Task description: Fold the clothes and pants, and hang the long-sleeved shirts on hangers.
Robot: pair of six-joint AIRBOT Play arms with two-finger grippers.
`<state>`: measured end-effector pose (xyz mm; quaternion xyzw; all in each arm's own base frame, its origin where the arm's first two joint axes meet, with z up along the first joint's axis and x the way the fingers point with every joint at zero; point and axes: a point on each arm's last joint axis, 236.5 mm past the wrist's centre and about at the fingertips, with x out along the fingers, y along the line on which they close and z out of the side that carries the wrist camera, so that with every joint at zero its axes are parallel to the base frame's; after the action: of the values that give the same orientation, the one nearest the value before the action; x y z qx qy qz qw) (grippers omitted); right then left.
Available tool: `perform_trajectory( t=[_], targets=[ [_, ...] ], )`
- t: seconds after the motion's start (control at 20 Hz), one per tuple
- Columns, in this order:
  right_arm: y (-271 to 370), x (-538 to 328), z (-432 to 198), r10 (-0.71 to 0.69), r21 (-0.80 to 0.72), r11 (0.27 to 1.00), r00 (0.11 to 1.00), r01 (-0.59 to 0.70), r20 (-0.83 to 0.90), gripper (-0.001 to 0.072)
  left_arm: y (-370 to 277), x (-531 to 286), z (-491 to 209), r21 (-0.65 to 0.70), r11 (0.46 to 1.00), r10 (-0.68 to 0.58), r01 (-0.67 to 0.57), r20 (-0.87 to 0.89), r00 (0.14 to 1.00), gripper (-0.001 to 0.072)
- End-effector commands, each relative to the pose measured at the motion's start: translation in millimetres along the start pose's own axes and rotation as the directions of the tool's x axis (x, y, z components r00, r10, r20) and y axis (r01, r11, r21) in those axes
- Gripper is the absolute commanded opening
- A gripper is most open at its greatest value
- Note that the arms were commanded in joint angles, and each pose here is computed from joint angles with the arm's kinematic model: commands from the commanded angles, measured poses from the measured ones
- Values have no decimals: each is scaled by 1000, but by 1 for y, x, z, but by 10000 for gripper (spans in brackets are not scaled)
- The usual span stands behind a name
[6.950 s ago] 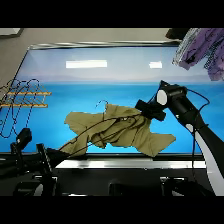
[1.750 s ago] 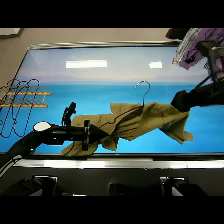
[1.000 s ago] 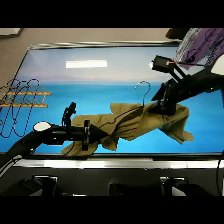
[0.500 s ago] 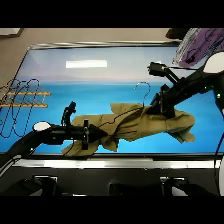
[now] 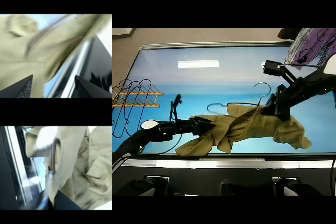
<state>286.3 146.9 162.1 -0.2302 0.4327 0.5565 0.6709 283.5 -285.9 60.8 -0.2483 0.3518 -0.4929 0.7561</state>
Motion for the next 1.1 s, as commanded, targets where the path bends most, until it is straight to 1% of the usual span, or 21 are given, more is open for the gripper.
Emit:
perform_trajectory(
  t=[0.0,0.1,0.2,0.3,0.35,0.45,0.5,0.75,0.95,1.0,1.05],
  targets=[
    [-3,-8,0,-59,35,998,998,59,-3,24,48,-24,-3,-213,963,160,-164,-38,986,601],
    [-4,-8,1,-67,54,996,998,67,2,24,56,-28,-35,-168,954,220,-248,-170,961,601],
    [-5,-8,2,-73,58,996,997,73,6,24,50,-23,-68,-100,948,262,-302,-296,919,601],
    [-6,-8,2,-76,60,995,997,76,8,24,34,-7,-95,-34,949,281,-314,-363,889,601],
    [-6,-8,2,-77,64,995,997,76,8,24,25,4,-107,24,951,293,-308,-381,877,601],
    [-6,-8,2,-76,86,993,997,75,8,24,13,21,-122,140,941,339,-309,-375,863,601],
    [-6,-8,2,-75,96,993,997,74,8,25,11,28,-123,171,931,365,-324,-351,862,601],
    [-5,-8,2,-73,111,991,997,71,8,25,20,45,-99,168,906,417,-388,-208,885,601],
    [-7,-8,4,-79,111,991,997,77,14,25,40,51,-113,164,893,449,-420,-243,860,591],
    [-7,-8,4,-78,111,991,997,76,14,25,42,52,-116,163,892,451,-422,-251,856,521],
    [-6,-8,4,-78,111,991,997,76,13,25,43,53,-119,164,891,452,-423,-258,854,367]
  ],
)
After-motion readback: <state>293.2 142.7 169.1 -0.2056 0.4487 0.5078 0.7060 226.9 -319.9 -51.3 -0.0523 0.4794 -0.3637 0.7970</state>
